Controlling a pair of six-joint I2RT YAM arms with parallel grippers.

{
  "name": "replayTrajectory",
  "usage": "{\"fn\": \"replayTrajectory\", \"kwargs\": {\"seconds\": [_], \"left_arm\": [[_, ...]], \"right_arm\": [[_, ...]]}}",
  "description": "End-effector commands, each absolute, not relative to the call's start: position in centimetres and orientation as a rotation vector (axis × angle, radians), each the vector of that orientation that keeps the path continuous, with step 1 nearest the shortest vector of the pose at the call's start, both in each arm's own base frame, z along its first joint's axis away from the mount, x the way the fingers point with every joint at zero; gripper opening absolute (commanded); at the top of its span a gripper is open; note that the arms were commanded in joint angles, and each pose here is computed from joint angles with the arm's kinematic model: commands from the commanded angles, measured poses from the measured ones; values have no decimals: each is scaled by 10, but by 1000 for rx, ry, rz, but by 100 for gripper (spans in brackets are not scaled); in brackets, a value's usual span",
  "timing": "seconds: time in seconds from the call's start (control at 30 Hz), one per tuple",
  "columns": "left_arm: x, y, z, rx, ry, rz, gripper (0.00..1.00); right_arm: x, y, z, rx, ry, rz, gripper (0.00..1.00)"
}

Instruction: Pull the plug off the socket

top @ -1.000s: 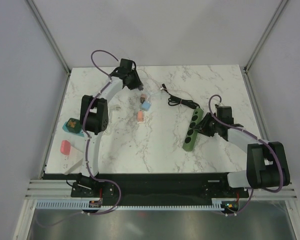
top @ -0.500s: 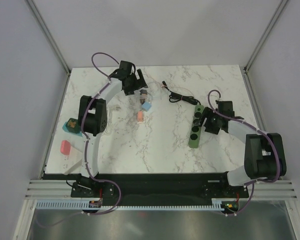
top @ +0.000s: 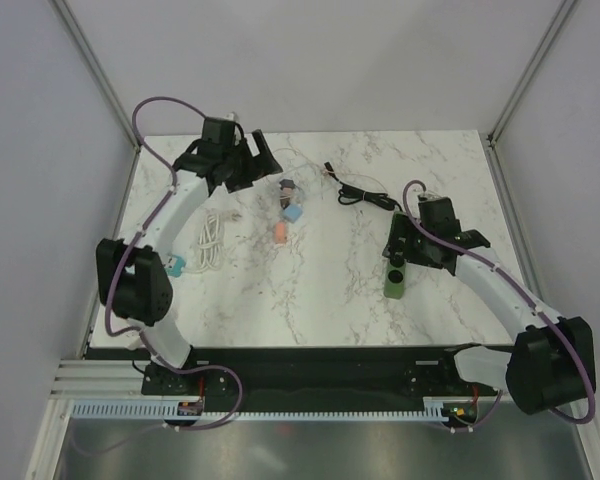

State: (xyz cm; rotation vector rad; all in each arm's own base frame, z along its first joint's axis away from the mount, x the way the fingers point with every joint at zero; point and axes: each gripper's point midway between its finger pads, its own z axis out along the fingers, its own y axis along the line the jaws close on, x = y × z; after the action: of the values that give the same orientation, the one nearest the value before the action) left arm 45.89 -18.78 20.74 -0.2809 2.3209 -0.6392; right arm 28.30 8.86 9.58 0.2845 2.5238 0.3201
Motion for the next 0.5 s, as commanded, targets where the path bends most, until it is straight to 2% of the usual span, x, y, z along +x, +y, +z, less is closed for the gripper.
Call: {"fn": "replayTrajectory", "kwargs": {"seconds": [0.0, 0.03, 0.07, 0.17, 0.3, 0.47], "left_arm": [[411, -168, 215, -237, 2334, -573, 99], [393, -159, 197, -253, 2388, -535, 99], [380, -152, 212, -256, 2351, -529, 99], [348, -130, 201, -297, 2372, -450, 99], [311, -111, 243, -326, 2226, -464, 99], [286, -106, 299, -258, 2056, -527, 99]], "right_arm": [[280, 89, 121, 200, 2490, 203, 98], [277, 99, 123, 152, 2488, 209, 98], [278, 104, 128, 124, 2472, 214, 98], [281, 129, 139, 27, 2434, 256, 98], [282, 198, 141, -153, 2393, 415, 98], [279, 296, 158, -240, 2271, 775, 98]]}}
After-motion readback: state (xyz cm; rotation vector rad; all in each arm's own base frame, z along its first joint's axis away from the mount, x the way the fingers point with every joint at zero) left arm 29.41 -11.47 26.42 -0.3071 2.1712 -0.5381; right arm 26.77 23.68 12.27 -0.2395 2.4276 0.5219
